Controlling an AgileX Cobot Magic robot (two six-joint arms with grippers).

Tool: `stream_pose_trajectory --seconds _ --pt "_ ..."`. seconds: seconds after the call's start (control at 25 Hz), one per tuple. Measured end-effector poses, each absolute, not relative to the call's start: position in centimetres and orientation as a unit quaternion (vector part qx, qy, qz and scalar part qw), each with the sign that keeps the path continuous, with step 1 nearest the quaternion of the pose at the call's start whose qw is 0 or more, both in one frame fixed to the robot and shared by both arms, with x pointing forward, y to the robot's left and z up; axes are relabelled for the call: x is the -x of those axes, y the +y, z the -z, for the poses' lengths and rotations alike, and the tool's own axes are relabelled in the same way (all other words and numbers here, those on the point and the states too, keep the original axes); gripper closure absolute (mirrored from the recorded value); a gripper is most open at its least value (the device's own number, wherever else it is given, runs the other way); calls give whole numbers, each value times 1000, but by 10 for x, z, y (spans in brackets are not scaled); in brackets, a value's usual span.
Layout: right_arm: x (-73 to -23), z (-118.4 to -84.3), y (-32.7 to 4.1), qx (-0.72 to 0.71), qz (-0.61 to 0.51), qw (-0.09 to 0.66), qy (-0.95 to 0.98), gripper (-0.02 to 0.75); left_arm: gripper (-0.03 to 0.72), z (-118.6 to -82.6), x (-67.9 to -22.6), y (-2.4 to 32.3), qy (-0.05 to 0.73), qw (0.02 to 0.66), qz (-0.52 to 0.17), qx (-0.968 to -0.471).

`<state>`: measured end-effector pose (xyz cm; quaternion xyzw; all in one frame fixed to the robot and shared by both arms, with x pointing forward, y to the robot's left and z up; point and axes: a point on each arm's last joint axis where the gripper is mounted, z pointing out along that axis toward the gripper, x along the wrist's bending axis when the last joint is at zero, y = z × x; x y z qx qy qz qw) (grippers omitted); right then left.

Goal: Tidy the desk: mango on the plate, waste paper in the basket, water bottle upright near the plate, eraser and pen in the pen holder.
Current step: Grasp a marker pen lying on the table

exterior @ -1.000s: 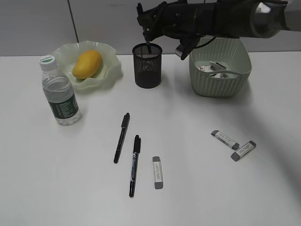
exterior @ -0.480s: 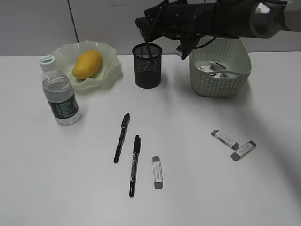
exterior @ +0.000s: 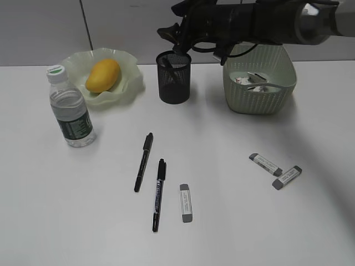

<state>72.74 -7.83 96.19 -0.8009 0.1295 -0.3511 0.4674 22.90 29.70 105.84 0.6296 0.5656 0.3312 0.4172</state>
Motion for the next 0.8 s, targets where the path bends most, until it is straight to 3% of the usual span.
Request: stream_pose_trajectory --seconds 0.36,0.6,0.8 --pt "-724 -980 -81 790 457 401 -82 274 169 -1058 -229 297 566 417 -331 -630" --pt "-711 -1017 -75 698 557 334 -302 287 169 -1058 -229 297 566 417 -331 -630" --pt "-687 -1054 -74 595 589 237 -493 290 169 -1058 -229 297 566 417 -331 -630"
